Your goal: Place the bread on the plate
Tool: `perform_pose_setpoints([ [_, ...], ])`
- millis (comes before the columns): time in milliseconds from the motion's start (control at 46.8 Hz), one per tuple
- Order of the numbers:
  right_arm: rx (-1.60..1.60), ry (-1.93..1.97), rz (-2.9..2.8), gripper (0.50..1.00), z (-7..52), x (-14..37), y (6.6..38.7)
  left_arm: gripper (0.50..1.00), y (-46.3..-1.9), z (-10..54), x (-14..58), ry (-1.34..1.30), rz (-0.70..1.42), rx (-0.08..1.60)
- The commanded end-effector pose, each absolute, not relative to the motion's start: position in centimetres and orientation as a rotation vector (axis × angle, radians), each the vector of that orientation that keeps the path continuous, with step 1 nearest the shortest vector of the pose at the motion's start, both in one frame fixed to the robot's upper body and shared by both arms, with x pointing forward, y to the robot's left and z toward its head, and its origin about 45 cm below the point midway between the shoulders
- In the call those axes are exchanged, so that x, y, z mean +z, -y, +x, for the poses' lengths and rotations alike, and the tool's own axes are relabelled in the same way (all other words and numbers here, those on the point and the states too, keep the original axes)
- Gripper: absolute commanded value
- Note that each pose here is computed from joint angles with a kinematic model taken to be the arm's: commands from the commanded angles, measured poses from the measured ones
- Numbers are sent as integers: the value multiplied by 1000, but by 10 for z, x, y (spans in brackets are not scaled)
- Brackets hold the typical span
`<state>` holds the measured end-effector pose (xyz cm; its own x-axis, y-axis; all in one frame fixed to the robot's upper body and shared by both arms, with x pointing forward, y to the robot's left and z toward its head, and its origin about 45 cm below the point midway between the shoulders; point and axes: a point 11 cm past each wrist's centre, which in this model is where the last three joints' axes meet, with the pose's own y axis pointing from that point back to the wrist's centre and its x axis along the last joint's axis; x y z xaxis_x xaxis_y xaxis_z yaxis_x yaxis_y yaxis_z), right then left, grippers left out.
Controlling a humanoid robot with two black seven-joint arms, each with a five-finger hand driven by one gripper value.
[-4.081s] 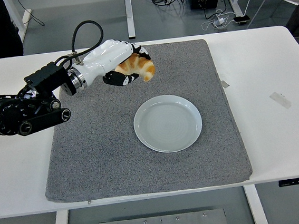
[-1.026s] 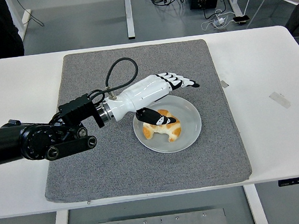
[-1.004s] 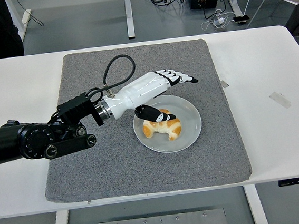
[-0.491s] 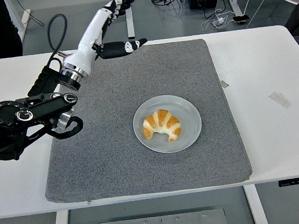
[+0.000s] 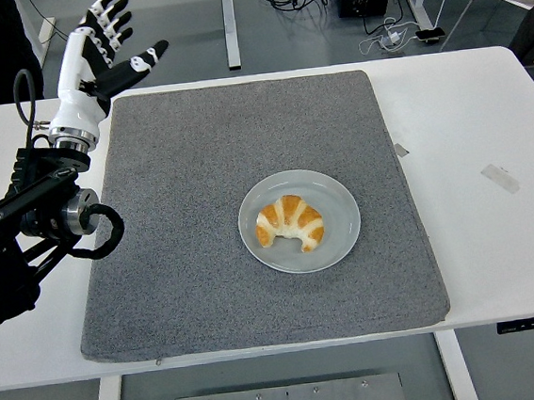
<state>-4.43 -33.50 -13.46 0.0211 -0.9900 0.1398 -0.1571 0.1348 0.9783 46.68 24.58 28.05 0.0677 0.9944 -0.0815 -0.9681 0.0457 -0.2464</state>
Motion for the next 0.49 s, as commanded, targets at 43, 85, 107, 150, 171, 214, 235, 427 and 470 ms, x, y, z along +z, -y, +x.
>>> perform_pose_setpoints([
  [43, -1006, 1360, 1232, 1000, -44, -135, 335, 893, -266, 473, 262, -12, -325, 1571],
  [85, -1006, 1360, 1232, 1000, -44, -135, 335, 893, -273, 475, 255, -41, -329, 1594],
  [107, -1006, 1360, 1232, 1000, -44, -135, 335, 893, -277, 476, 251, -54, -330, 1608],
  [150, -1004, 1361, 1231, 1000, -44, -135, 335, 893, -281, 478, 243, -81, -330, 1631],
  [171, -1004, 1361, 1231, 1000, -44, -135, 335, 893, -283, 478, 238, -97, -330, 1642],
  [214, -1006, 1360, 1232, 1000, -44, -135, 335, 893, -283, 479, 230, -130, -336, 1654],
  [235, -1004, 1361, 1231, 1000, -44, -135, 335, 893, -282, 479, 226, -151, -346, 1656],
  [427, -1007, 1360, 1236, 1000, -43, -135, 334, 893, -291, 482, 211, -258, -436, 1683],
  [470, -1015, 1365, 1248, 1000, -39, -135, 330, 893, -293, 483, 210, -271, -457, 1687],
])
